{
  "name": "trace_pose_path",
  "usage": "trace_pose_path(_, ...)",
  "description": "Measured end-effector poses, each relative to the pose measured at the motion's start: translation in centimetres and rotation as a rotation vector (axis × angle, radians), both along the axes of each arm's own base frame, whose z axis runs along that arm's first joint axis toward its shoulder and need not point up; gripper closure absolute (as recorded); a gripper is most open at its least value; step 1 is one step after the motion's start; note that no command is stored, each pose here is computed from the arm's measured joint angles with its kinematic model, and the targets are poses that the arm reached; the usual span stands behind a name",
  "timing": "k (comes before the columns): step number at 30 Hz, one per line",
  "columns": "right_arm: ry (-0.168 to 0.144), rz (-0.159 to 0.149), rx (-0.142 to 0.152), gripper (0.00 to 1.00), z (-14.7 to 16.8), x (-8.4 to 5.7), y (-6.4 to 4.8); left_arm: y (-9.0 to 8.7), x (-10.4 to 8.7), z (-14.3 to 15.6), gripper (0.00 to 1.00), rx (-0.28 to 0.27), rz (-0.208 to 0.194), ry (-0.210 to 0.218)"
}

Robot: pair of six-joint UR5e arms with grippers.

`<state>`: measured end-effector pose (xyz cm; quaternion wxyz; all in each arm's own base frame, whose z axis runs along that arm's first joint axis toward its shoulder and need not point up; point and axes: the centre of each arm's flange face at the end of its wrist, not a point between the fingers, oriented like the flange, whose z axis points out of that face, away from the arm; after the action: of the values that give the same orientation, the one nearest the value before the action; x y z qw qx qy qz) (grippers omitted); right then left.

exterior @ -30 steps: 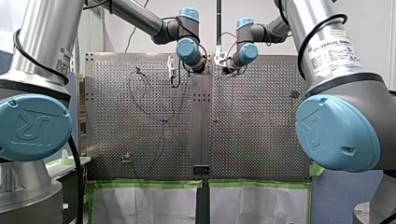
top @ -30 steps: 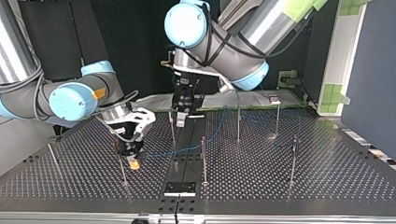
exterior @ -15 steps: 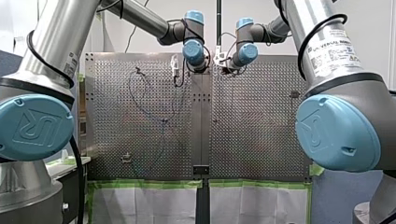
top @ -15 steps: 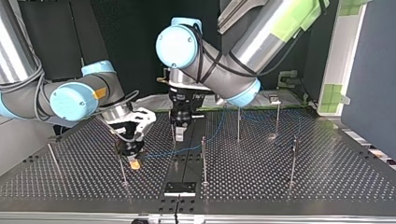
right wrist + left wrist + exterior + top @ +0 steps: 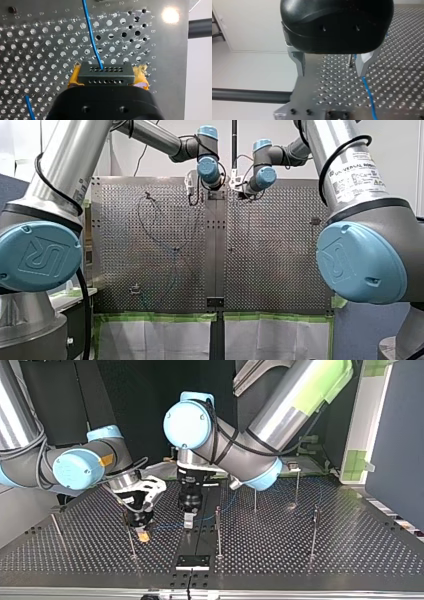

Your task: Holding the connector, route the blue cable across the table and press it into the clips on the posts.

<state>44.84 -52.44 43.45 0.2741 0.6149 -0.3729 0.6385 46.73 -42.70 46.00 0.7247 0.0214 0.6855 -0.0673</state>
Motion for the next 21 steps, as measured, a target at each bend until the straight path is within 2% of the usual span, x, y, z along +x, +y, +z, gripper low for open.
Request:
trace_pose_path(11,-0.001,0.000,-0.001,1.00,0.0,0.0,0.0,-1.2,2.4,-3.8,0.00,0.038,0.014,0.054)
trace_pose_path(15,0.000,0.001,-0.001,1.00,0.0,0.1,0.0,-1.4,3.6,-4.4,0.00,0.034,0.032,0.051)
trace_pose_path(21,0.000,0.001,-0.001,1.00,0.0,0.1,0.1,-1.0,5.4,-4.1,0.00,0.012,0.054,0.020)
